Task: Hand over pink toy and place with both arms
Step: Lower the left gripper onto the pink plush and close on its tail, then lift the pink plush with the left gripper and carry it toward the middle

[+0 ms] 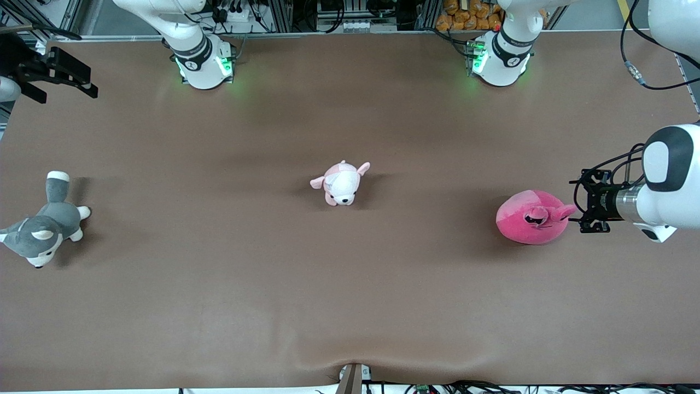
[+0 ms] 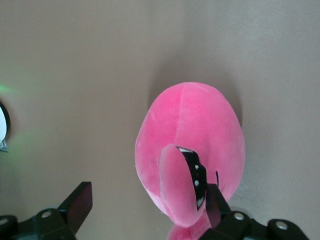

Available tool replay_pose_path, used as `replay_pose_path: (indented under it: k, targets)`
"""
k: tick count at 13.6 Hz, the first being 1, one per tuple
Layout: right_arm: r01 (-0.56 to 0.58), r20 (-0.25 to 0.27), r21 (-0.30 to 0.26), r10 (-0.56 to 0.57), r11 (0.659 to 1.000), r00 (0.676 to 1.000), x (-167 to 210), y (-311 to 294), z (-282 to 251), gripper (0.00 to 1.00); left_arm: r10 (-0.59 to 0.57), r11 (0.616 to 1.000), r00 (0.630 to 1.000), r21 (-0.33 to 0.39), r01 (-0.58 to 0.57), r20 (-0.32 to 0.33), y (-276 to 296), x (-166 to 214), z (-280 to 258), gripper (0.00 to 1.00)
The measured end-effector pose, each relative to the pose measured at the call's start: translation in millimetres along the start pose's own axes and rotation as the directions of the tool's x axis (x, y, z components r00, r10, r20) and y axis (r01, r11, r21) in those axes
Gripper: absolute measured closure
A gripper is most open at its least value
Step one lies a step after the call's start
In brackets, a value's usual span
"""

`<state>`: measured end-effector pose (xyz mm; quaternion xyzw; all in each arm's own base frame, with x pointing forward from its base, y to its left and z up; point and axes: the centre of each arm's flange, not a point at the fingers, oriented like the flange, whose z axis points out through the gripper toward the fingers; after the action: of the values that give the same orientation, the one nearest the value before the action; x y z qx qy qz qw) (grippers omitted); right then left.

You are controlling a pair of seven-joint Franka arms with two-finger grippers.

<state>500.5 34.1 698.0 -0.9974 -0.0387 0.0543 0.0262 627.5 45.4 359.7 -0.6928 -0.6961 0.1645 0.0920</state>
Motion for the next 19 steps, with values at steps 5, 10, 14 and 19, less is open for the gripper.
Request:
replay_pose_path:
  k: [5, 10, 14, 19]
  targets:
    - [0.0, 0.0, 0.001, 0.0, 1.0, 1.0, 0, 0, 0, 0.0, -0.013, 1.0, 1.0, 0.003, 0.013, 0.015, 7, 8, 11, 0.16]
    - [0.0, 0.0, 0.001, 0.0, 1.0, 1.0, 0, 0, 0, 0.0, -0.014, 1.0, 1.0, -0.02, 0.014, 0.021, 12, 7, 13, 0.68]
    - [0.0, 0.0, 0.001, 0.0, 1.0, 1.0, 0, 0, 0, 0.0, -0.011, 0.999, 0.999, -0.045, 0.013, 0.034, 14, 4, 4, 0.89]
    - [0.0, 0.0, 0.001, 0.0, 1.0, 1.0, 0, 0, 0, 0.0, 0.003, 0.992, 0.996, -0.126, 0.008, 0.086, 8, -64, -55, 0.9]
